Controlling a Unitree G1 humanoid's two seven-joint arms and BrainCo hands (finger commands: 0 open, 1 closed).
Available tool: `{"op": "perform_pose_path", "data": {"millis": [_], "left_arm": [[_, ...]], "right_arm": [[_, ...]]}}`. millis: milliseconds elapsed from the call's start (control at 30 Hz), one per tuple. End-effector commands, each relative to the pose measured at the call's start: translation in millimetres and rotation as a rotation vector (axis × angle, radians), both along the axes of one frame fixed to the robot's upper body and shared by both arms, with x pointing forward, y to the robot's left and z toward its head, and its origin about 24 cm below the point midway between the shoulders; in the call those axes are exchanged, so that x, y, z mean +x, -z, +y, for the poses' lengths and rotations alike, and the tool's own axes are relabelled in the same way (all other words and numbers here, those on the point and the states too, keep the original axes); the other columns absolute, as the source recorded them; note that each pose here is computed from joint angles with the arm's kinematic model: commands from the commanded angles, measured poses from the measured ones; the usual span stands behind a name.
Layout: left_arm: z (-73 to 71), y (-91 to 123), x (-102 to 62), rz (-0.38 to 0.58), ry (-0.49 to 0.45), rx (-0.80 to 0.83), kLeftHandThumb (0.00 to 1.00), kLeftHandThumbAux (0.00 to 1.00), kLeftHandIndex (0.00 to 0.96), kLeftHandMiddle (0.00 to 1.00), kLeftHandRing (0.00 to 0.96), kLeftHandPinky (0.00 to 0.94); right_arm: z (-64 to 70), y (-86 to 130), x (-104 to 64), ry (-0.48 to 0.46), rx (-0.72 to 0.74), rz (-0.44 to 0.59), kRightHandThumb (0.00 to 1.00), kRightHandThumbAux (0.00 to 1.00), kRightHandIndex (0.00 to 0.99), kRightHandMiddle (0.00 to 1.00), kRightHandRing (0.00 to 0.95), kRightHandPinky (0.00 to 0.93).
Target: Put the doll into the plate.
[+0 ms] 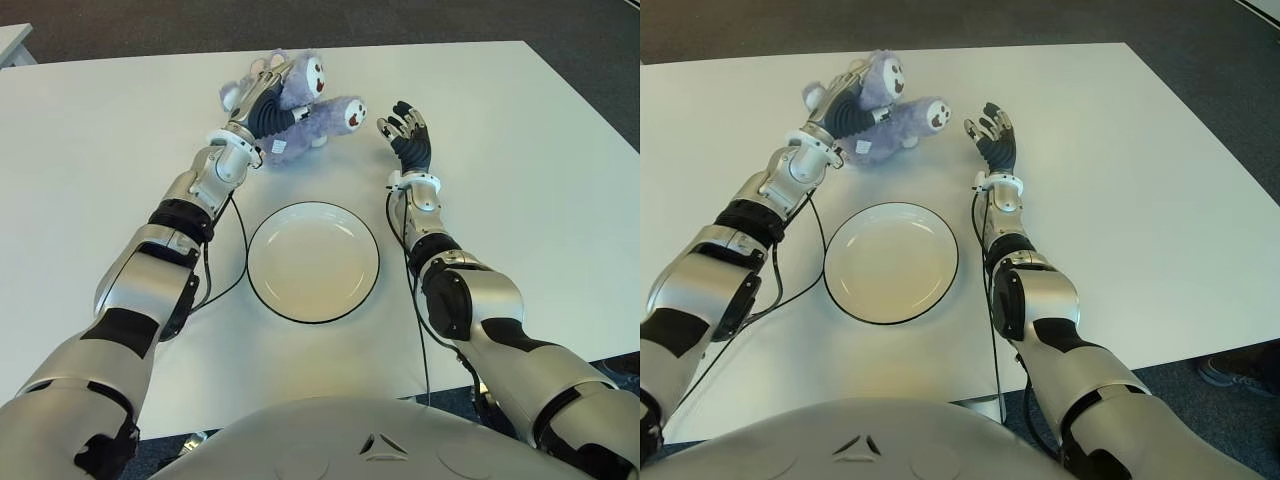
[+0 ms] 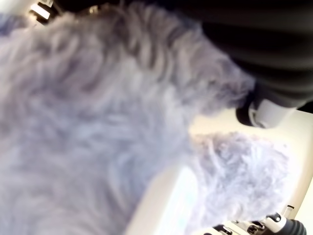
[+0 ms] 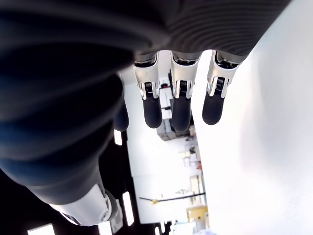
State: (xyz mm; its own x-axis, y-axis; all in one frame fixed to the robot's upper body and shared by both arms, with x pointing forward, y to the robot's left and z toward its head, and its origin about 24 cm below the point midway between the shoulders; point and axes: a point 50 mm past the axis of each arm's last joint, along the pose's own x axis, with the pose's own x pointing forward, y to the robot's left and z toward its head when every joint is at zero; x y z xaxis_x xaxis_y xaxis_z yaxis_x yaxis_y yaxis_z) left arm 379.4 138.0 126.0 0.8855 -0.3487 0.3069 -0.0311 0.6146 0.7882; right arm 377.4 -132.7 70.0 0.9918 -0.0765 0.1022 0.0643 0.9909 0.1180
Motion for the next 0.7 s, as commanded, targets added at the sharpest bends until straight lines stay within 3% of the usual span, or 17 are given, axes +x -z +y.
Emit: {"op": "perform_pose_path", "data": {"millis": [33,200,567,700], "left_arm": [[-0.4,3.8,1.7,0.018,-0.02,-0.021,0.557,0.432,0.156,0.232,0.227,0.267],[-0.1,4.5,3.2,0.038,-0.028,-0.048,0.632,0.431,0.26,0.312,0.31,0.35],[1.9,5.0,6.5,0.055,-0.064,-0.051,0.677,0.423,0.36,0.441,0.421,0.42],[2.8,5.3,7.2,0.057,-0.079,-0.052,0.707,0.41,0.404,0.522,0.523,0.523]], "right_arm": [[1.2,12.1,-5.1,-0.002,0.006,0.043,0.36,0.79,0.168,0.152,0.142,0.158],[1.0,12.1,-5.0,0.0,0.006,0.044,0.349,0.791,0.171,0.145,0.136,0.156],[0.4,12.0,-5.0,0.0,0.001,0.044,0.345,0.804,0.167,0.144,0.136,0.155],[0.1,11.9,-4.9,0.001,0.0,0.044,0.344,0.805,0.171,0.144,0.134,0.155]]}}
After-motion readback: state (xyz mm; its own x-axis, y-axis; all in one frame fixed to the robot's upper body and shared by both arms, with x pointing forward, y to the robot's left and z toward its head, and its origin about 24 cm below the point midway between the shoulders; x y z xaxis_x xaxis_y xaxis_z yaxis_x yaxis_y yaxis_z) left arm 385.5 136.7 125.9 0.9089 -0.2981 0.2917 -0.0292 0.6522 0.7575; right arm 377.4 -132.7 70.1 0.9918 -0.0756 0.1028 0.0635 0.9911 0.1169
